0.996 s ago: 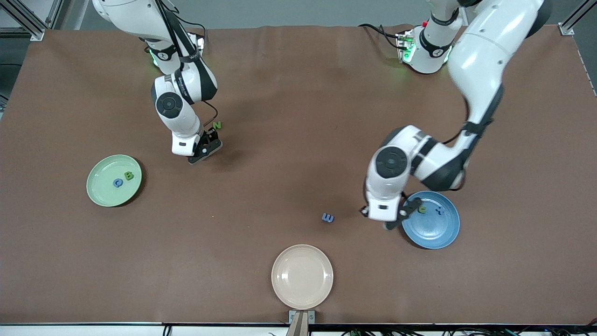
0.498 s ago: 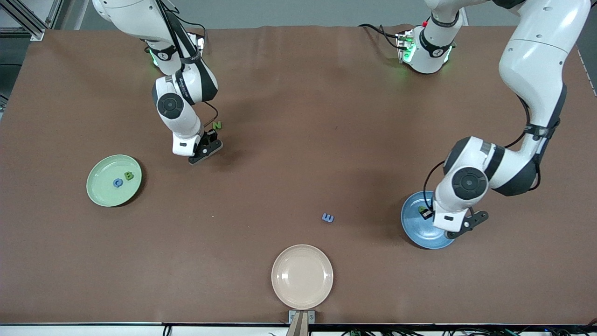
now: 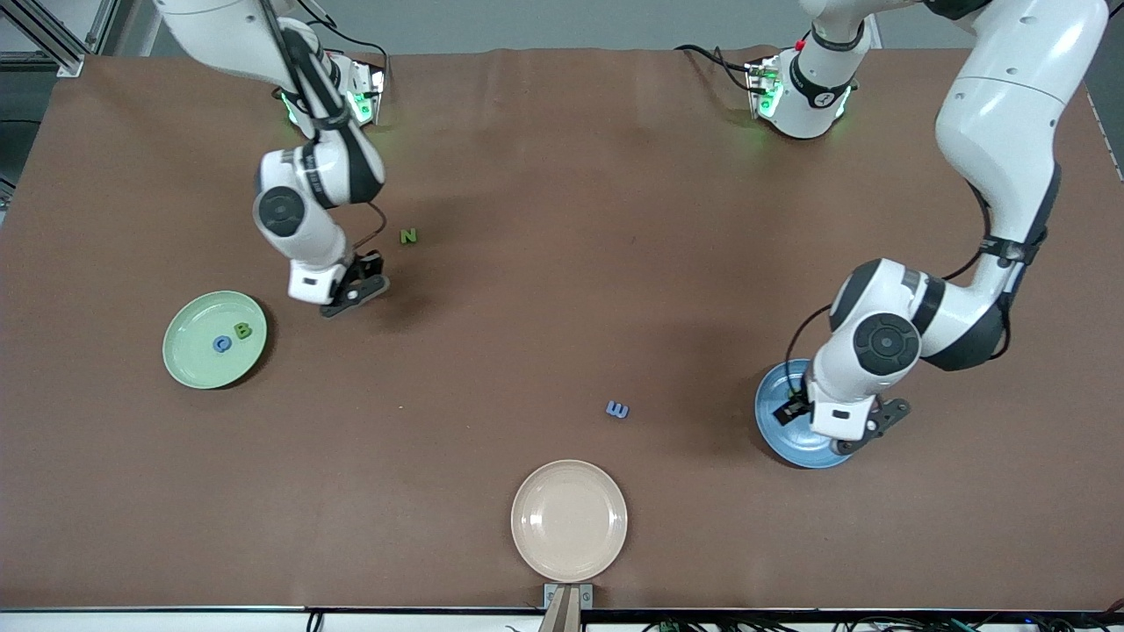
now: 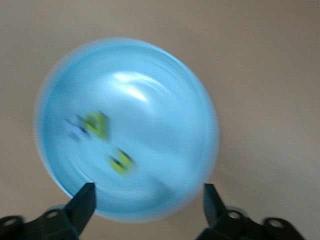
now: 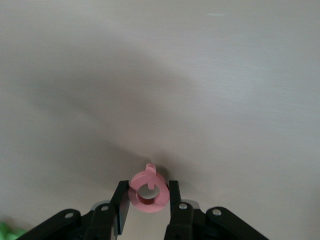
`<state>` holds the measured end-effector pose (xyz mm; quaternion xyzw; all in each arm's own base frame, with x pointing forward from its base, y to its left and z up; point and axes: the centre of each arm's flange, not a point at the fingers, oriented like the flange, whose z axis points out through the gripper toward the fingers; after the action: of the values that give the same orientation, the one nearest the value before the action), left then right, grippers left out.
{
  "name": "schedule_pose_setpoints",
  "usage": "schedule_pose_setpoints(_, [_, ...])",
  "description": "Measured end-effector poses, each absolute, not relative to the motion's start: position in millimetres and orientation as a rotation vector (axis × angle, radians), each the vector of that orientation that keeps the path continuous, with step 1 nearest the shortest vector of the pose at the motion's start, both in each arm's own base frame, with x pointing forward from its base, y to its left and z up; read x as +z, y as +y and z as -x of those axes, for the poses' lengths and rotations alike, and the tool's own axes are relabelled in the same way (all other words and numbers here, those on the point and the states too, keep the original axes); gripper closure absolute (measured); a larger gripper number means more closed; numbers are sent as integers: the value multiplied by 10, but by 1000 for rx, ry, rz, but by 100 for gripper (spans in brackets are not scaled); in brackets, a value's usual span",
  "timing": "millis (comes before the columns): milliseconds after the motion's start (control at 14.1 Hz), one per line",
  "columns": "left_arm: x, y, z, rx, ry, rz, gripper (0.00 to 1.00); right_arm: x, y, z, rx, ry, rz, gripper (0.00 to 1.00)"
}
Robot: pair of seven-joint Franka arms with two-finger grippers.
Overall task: Sort upper and lower case letters into plates
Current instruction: 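Place the pink Q on the green plate with the right gripper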
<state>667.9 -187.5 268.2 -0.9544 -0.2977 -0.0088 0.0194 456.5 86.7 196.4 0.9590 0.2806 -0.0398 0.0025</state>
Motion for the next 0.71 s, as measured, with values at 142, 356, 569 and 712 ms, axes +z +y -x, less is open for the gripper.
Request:
schedule_pose_setpoints(142, [2822, -2457, -6642, 11, -1089, 2986, 0, 2132, 149, -4741, -76, 908, -3012, 63])
schedule_pose_setpoints(356, [2744, -3124, -6590, 62, -1322, 2943, 0, 2345, -914, -4877, 6, 974, -2978, 63])
schedule_pose_setpoints(569, [2417, -3568, -6576, 58, -1600, 2848, 0, 2388, -1626, -4828, 17, 998, -2954, 63])
schedule_pose_setpoints(712, [2166, -3813, -6542, 13, -1767, 2771, 0, 2217, -1879, -4720, -31, 969, -2969, 63])
